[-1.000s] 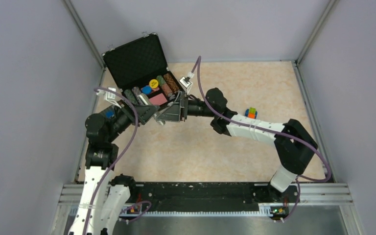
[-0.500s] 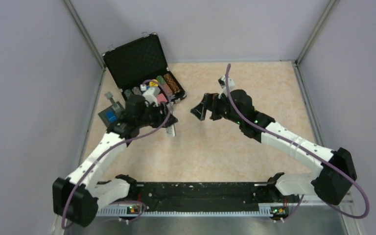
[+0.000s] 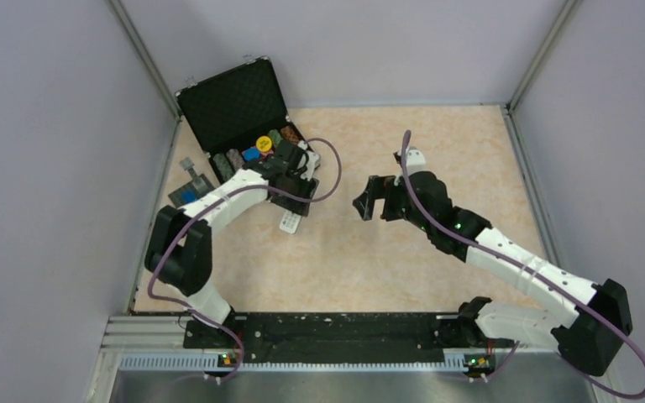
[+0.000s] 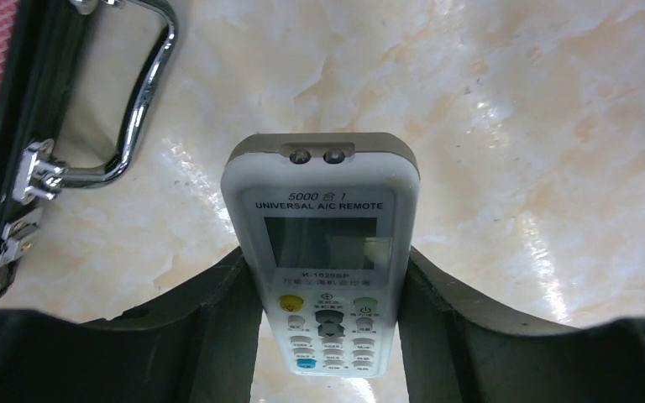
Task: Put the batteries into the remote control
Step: Turn over the remote control at the center of the board.
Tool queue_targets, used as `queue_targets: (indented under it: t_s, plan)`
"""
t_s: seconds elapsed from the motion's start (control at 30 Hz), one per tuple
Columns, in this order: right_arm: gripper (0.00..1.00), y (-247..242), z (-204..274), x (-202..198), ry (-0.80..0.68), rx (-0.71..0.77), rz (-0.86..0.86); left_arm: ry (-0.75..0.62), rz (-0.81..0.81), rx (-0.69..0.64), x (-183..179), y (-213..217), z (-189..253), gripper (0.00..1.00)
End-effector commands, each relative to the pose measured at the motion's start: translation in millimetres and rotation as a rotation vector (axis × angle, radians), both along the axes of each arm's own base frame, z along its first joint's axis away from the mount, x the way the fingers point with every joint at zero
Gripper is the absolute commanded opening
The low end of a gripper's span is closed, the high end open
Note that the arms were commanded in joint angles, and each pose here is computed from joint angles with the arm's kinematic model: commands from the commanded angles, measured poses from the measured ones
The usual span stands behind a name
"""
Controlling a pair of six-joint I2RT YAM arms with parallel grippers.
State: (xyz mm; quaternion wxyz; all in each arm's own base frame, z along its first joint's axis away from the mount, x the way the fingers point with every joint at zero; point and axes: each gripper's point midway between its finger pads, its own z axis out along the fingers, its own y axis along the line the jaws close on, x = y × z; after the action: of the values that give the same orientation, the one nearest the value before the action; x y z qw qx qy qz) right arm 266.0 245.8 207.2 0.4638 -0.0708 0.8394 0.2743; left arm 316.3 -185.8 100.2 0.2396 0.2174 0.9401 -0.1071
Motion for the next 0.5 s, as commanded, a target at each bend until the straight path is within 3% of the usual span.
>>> queue_targets:
  t_s: [0.0, 0.13, 0.23, 0.3, 0.47]
  plan:
    - [0.99, -18.6, 21.8, 5.5, -0.058, -0.015, -0.071, 0.127, -0.089, 0.136, -12.3, 6.4, -30.0, 0.00]
    - [0.99, -27.4, 31.1, 6.1, -0.066, -0.036, -0.100, 0.146, -0.042, 0.097, -12.8, -3.4, -40.9, 0.00]
    - [0.99, -33.3, 34.7, 5.6, -0.064, -0.066, -0.109, 0.139, 0.002, 0.093, -13.6, -5.6, -44.8, 0.10]
    - [0.99, -35.9, 33.5, 3.5, -0.060, -0.081, -0.105, 0.129, 0.024, 0.109, -14.2, -5.2, -48.7, 0.23]
    - [0.99, -43.1, 28.2, -0.7, -0.044, -0.100, -0.106, 0.136, 0.055, 0.164, -20.2, -1.0, -60.6, 0.28]
